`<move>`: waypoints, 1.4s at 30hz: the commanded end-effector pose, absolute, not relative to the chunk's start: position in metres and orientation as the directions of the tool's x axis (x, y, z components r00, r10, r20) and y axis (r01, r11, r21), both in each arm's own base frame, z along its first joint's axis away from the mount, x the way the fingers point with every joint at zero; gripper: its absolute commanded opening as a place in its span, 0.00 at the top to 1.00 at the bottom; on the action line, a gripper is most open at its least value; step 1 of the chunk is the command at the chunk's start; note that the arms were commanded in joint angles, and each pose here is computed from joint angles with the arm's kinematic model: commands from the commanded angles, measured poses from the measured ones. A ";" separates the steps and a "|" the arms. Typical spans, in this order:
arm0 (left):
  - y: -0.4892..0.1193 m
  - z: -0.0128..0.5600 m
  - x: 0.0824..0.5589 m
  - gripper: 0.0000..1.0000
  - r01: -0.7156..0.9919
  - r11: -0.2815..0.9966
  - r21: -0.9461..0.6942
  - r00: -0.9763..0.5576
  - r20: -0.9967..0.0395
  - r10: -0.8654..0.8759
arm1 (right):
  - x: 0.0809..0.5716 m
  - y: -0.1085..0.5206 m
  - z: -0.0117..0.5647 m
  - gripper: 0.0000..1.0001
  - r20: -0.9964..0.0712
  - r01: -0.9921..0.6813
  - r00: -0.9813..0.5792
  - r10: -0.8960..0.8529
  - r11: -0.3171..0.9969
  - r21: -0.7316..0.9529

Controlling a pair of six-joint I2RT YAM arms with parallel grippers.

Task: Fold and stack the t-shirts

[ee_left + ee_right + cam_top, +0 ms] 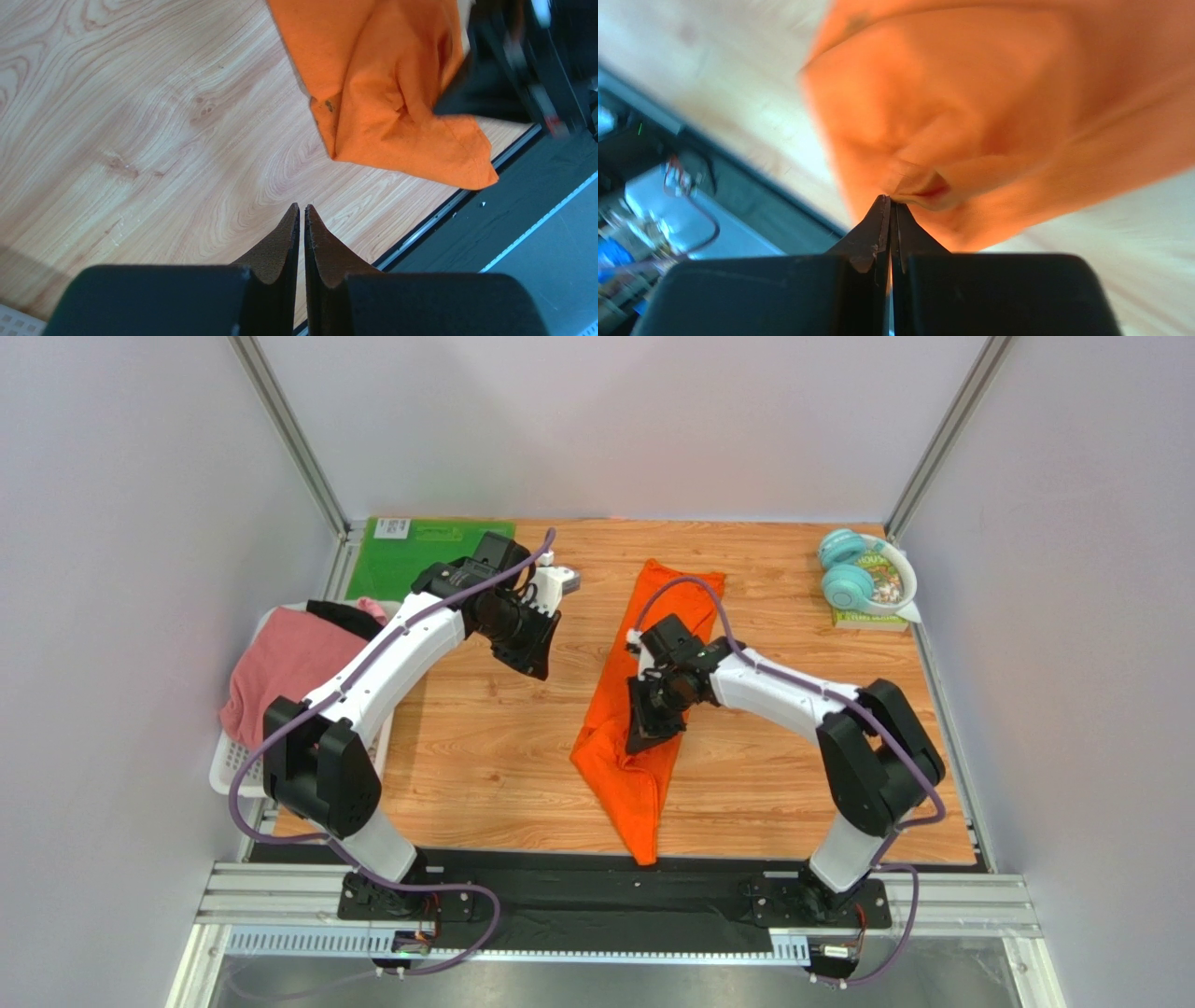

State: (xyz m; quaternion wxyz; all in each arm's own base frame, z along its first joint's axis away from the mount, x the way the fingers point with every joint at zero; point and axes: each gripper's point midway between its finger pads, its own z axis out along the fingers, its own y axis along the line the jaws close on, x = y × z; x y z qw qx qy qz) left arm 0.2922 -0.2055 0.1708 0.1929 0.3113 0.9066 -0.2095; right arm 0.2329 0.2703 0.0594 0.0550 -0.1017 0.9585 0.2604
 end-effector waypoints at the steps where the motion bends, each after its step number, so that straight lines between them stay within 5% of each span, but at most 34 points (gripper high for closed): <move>1: -0.200 0.185 0.296 0.89 0.653 0.726 -0.218 -0.709 -0.514 0.483 | 0.170 0.308 0.101 1.00 -0.210 -0.379 -0.925 -0.315 0.750 0.543; 8: -0.200 0.186 0.297 0.89 0.650 0.728 -0.218 -0.711 -0.513 0.481 | 0.077 0.328 0.112 1.00 -0.177 -0.515 -0.840 -0.514 0.648 0.562; 17: -0.200 0.194 0.298 0.89 0.646 0.733 -0.213 -0.709 -0.524 0.472 | 0.033 0.336 0.111 0.99 -0.124 -0.602 -0.732 -0.670 0.549 0.580; 19: -0.200 0.194 0.298 0.89 0.647 0.733 -0.212 -0.708 -0.524 0.474 | 0.020 0.344 0.112 0.90 -0.128 -0.640 -0.680 -0.722 0.500 0.583; 20: -0.200 0.194 0.299 0.89 0.647 0.733 -0.212 -0.708 -0.524 0.474 | 0.017 0.343 0.108 0.75 -0.103 -0.642 -0.673 -0.732 0.508 0.575; 22: -0.200 0.195 0.299 0.89 0.647 0.732 -0.213 -0.708 -0.524 0.473 | 0.014 0.345 0.098 0.69 -0.066 -0.631 -0.668 -0.742 0.517 0.578; 27: -0.203 0.199 0.300 0.89 0.653 0.725 -0.217 -0.703 -0.531 0.474 | 0.019 0.355 0.101 0.51 -0.079 -0.632 -0.675 -0.733 0.520 0.574; 34: -0.202 0.193 0.295 0.89 0.660 0.715 -0.229 -0.705 -0.517 0.485 | 0.092 0.324 0.134 0.56 -0.267 -0.634 -0.773 -0.575 0.684 0.362; 42: -0.202 0.190 0.288 0.89 0.666 0.705 -0.242 -0.706 -0.508 0.493 | 0.125 0.243 0.098 0.60 -0.227 -0.529 -0.834 -0.504 0.846 0.065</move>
